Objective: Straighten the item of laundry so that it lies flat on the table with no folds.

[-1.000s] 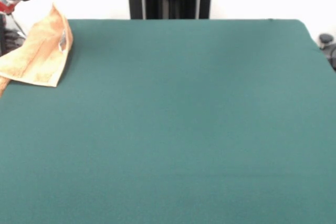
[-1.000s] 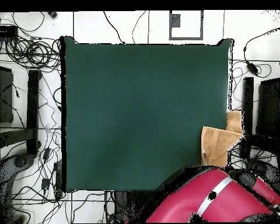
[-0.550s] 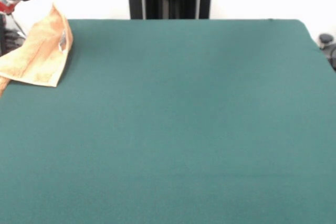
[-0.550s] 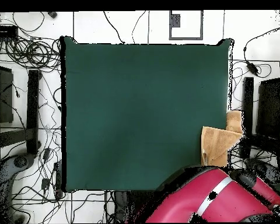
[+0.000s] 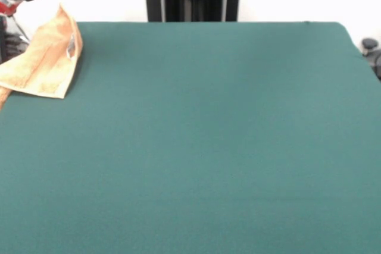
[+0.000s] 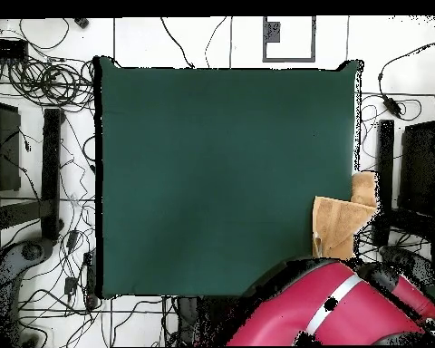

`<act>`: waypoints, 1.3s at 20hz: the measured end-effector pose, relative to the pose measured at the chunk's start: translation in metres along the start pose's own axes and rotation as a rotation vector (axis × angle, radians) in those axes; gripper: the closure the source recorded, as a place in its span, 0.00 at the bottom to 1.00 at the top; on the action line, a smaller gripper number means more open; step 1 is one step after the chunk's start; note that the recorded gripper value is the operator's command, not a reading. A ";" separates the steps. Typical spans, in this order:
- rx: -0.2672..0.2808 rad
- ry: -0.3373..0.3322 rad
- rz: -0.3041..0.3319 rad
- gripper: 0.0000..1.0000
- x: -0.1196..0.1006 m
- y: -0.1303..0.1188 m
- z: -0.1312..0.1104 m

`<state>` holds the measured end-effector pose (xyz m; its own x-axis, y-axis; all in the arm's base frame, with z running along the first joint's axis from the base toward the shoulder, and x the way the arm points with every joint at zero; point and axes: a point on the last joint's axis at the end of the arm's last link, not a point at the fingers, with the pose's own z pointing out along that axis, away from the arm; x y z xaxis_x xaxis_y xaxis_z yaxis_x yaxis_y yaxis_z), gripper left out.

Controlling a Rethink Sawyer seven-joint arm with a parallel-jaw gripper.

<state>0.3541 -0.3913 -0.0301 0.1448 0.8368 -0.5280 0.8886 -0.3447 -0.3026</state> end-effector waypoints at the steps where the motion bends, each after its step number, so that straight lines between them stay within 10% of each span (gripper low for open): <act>1: 0.000 0.000 0.000 1.00 0.000 0.000 0.000; 10: -0.012 -0.014 -0.018 1.00 -0.031 -0.032 0.024; 26: 0.032 -0.038 -0.052 1.00 -0.180 -0.205 0.075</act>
<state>0.1131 -0.5035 0.0676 0.0812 0.8375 -0.5404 0.8800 -0.3148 -0.3557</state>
